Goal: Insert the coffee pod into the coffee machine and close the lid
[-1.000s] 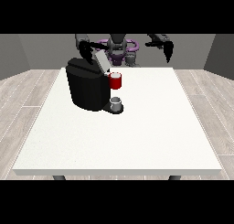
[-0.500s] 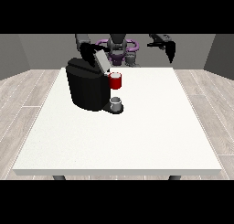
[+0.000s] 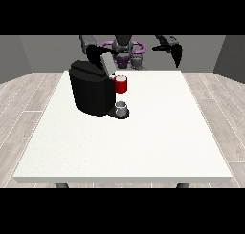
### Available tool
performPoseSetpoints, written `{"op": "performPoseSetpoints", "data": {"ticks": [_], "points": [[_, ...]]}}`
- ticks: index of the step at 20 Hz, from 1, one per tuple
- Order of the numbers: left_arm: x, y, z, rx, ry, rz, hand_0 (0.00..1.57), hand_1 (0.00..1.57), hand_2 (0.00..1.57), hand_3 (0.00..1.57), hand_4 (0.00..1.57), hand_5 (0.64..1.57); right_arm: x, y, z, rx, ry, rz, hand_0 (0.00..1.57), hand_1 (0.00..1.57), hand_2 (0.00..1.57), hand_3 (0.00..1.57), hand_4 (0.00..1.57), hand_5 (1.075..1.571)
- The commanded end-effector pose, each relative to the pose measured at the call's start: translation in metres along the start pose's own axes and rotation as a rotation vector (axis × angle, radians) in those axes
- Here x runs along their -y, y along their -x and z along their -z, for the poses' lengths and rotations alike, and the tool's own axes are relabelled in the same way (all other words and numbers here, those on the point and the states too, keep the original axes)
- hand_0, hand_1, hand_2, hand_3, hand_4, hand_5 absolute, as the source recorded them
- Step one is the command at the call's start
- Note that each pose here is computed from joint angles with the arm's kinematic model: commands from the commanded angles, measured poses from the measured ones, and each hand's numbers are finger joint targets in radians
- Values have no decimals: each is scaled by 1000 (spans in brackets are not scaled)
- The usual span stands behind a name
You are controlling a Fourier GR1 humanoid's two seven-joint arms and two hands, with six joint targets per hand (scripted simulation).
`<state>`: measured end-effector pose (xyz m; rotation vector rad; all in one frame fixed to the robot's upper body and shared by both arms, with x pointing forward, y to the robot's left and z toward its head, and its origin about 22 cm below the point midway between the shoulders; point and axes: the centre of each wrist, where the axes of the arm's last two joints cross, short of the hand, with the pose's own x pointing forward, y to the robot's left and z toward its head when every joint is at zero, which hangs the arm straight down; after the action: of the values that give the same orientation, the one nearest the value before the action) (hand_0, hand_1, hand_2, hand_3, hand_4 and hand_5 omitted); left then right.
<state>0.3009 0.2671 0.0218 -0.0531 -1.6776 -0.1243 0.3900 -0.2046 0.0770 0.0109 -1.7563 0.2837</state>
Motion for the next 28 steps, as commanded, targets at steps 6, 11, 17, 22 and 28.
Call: {"op": "performPoseSetpoints", "data": {"ticks": [6,11,17,22,28], "points": [[-3,7,-5,3,0,6,0,0,0,0,169,1571,-17,-22,21,-7,-73,-64,0,0,0,0,0,1571],[-6,12,-2,13,0,14,0,0,0,0,181,1571,-41,-33,28,45,-102,-151,0,0,0,0,149,1571],[1,-1,2,48,21,17,0,0,0,0,121,1571,-46,-31,33,34,-93,-104,0,0,0,0,73,1571],[11,26,-14,15,0,-24,0,0,0,0,165,1571,-84,-31,18,72,-199,-30,0,0,0,0,132,1571],[-6,31,-21,-6,-33,-37,0,0,0,0,192,1571,-84,12,-28,72,-200,150,0,0,0,0,286,1571]]}}
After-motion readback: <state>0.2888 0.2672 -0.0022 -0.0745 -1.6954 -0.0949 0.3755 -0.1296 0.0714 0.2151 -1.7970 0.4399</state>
